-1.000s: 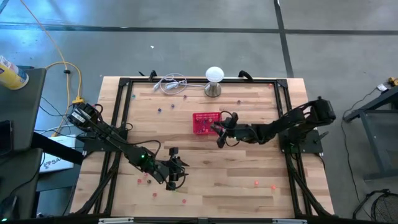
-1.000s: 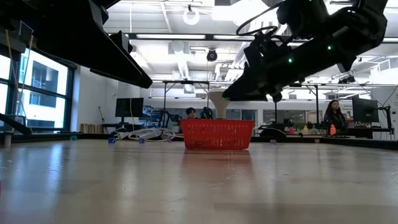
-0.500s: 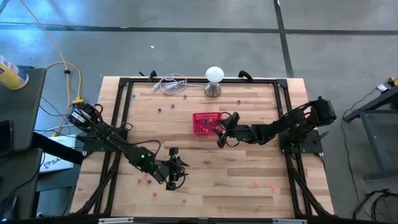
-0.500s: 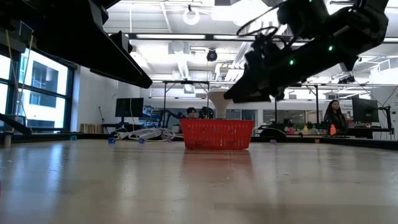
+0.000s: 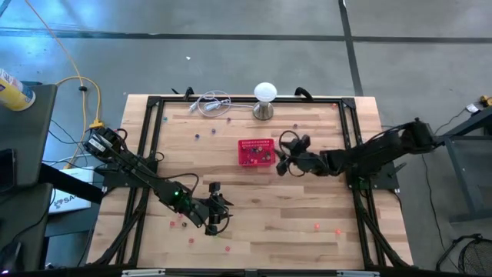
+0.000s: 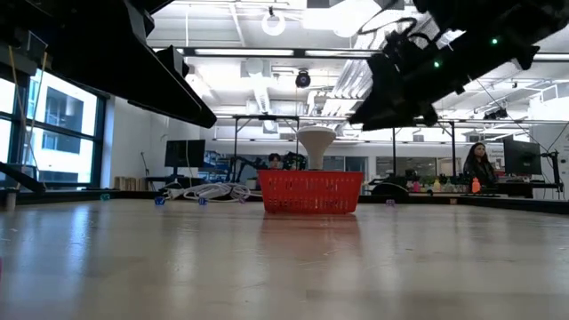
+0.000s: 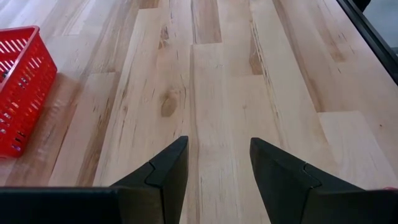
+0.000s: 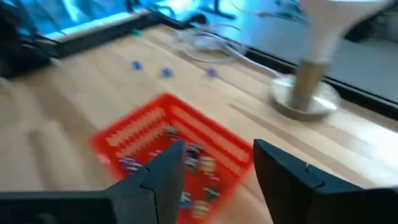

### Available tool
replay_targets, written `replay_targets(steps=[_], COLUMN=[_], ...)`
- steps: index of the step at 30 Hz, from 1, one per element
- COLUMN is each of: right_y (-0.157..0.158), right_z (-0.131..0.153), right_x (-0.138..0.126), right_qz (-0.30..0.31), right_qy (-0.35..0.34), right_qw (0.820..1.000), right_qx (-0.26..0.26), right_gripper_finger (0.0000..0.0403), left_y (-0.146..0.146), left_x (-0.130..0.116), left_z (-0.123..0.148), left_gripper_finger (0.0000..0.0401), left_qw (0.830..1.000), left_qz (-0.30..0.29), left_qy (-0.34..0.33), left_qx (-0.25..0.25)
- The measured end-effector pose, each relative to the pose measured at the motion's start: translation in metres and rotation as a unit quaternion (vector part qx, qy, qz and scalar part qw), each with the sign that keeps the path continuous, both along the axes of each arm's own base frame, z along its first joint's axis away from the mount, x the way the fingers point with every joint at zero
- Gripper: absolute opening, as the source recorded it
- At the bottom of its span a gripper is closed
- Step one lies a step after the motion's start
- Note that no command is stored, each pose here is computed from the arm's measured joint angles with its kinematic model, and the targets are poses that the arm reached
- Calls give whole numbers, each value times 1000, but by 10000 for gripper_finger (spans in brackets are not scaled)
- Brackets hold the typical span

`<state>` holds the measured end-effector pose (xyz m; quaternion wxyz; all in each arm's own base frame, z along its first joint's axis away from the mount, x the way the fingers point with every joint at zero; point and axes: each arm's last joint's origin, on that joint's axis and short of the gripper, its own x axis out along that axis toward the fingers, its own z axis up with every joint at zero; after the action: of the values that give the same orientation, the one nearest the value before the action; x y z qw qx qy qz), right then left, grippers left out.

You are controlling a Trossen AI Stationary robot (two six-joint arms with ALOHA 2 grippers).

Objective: Pick & Place Dice
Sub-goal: Put the right purple dice into the bin

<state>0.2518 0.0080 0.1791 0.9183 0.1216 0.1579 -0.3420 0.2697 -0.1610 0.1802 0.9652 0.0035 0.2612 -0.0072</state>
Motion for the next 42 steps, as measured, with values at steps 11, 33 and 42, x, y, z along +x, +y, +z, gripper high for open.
replay_targets(steps=[11, 33, 42], right_y=[-89, -150, -151], right_z=[8, -32, -34], right_x=[-14, -25, -24], right_qz=[-134, -199, -258], right_qy=[91, 156, 97], right_qw=[975, 951, 936], right_qx=[154, 178, 221], right_gripper_finger=[175, 176, 176], left_y=[5, 3, 3], left_x=[3, 2, 2], left_z=[0, 0, 0], left_gripper_finger=[165, 165, 165], left_qw=[1000, 1000, 1000], left_qz=[8, 1, 1], left_qy=[1, 2, 0], left_qx=[0, -8, -10])
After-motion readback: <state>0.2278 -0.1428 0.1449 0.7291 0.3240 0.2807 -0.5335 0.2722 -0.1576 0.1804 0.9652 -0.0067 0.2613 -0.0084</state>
